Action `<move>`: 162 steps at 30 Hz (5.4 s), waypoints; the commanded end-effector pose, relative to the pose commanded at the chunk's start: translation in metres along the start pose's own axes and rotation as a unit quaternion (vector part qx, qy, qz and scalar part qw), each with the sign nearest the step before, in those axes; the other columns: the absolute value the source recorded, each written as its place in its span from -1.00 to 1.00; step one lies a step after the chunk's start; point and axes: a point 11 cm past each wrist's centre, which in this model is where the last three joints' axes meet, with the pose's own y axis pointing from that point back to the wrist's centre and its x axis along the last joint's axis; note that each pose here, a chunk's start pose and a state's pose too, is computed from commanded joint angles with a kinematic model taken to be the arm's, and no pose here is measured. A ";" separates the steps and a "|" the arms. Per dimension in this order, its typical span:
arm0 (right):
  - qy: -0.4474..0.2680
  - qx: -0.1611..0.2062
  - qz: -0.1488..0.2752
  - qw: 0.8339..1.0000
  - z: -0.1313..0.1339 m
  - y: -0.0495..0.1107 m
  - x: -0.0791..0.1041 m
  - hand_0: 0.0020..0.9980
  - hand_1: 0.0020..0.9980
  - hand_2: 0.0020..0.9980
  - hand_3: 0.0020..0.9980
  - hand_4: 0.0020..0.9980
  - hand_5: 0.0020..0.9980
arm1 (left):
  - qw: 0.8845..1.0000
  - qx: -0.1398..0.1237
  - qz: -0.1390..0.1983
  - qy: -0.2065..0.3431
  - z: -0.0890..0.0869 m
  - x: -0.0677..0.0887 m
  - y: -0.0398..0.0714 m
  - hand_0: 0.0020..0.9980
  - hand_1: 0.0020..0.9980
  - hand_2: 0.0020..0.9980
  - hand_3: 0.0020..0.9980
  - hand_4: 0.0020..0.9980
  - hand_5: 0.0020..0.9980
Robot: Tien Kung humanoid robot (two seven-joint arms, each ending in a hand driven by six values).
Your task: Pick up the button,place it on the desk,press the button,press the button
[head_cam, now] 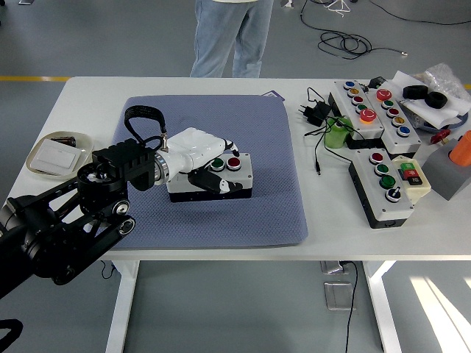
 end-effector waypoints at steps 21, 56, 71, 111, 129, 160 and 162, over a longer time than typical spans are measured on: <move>-0.002 0.002 -0.001 1.000 -0.002 0.001 -0.001 0.58 0.60 0.64 0.50 -0.18 -0.04 | 0.999 0.011 -0.046 -0.005 -0.002 -0.020 -0.010 -1.00 -1.00 -0.87 0.61 0.63 0.51; 0.006 -0.015 0.008 1.000 0.016 -0.004 0.007 0.58 0.60 0.64 0.50 -0.18 -0.04 | 0.998 0.002 0.062 0.030 -0.003 0.025 0.009 -1.00 -0.99 -0.86 0.62 0.61 0.51; 0.005 -0.013 0.006 1.000 0.016 -0.004 0.007 0.58 0.60 0.64 0.50 -0.18 -0.04 | 0.907 0.039 0.293 0.301 -0.058 0.049 0.033 0.26 0.45 0.67 1.00 0.58 0.84; 0.003 -0.006 0.003 1.000 0.006 -0.001 0.003 0.58 0.60 0.64 0.50 -0.18 -0.04 | 0.605 0.030 0.260 0.752 -0.158 -0.009 0.053 0.56 0.60 0.70 0.84 0.47 1.00; -0.001 -0.003 0.002 1.000 0.003 0.000 0.001 0.58 0.60 0.64 0.50 -0.18 -0.04 | 0.607 0.073 0.283 0.739 -0.197 -0.020 0.072 0.55 0.59 0.67 0.80 0.46 1.00; 0.001 -0.005 -0.001 1.000 0.003 0.000 -0.002 0.58 0.60 0.64 0.50 -0.18 -0.04 | 0.621 0.091 0.291 0.722 -0.214 -0.024 0.086 0.55 0.59 0.67 0.76 0.43 1.00; 0.001 -0.006 -0.001 1.000 0.005 0.000 -0.001 0.58 0.60 0.64 0.50 -0.18 -0.04 | 0.622 0.092 0.290 0.721 -0.213 -0.025 0.087 0.55 0.59 0.67 0.76 0.43 1.00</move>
